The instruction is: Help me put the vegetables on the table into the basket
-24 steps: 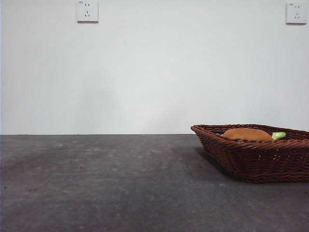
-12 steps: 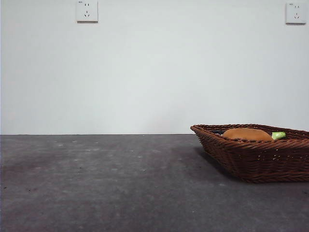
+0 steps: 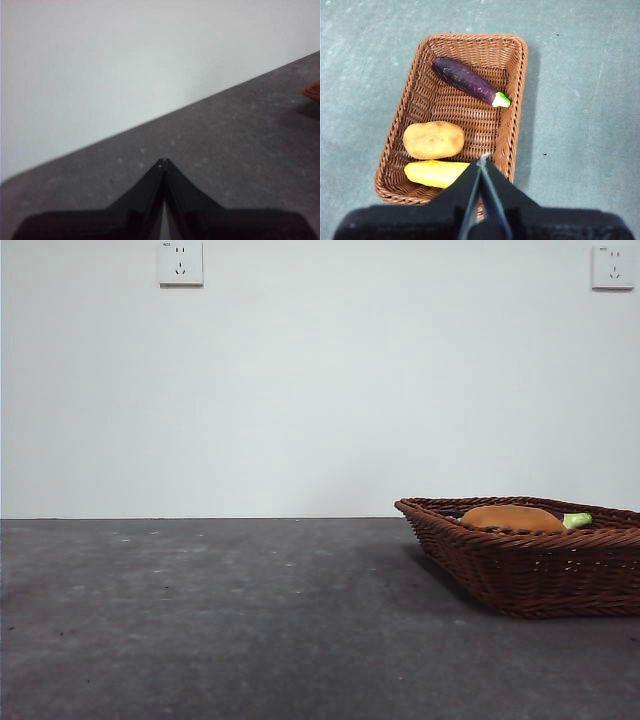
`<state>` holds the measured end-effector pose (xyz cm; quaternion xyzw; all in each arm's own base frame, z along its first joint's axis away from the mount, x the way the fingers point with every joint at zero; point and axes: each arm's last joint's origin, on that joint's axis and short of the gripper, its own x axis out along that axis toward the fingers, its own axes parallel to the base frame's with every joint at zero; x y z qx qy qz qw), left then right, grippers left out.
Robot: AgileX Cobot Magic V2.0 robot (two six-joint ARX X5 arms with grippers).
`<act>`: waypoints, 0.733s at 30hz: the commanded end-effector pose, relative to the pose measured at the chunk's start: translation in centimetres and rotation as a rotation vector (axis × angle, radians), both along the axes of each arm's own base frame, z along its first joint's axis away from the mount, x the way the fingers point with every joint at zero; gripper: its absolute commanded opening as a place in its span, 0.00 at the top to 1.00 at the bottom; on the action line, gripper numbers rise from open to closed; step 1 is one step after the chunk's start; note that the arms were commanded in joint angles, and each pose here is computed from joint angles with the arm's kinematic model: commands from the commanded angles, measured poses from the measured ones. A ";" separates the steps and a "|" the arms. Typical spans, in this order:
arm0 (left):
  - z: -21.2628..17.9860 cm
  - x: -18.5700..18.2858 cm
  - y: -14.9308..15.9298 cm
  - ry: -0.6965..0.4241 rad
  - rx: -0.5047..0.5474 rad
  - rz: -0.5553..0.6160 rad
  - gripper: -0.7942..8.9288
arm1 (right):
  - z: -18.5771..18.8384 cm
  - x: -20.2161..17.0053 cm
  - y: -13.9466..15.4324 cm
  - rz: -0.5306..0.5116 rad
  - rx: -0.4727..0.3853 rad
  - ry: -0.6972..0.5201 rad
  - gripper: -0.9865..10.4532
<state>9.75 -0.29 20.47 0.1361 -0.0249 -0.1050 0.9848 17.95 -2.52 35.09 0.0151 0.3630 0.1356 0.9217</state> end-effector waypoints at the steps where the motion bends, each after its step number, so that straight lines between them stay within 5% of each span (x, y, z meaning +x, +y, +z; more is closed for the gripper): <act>1: -1.5 0.1 0.0 0.008 -0.055 0.004 0.92 | -0.1 0.1 0.0 0.003 -0.004 -0.001 0.91; 22: -4.9 0.0 0.4 0.150 -0.125 0.062 0.92 | -0.1 0.1 0.0 0.003 -0.004 -0.001 0.91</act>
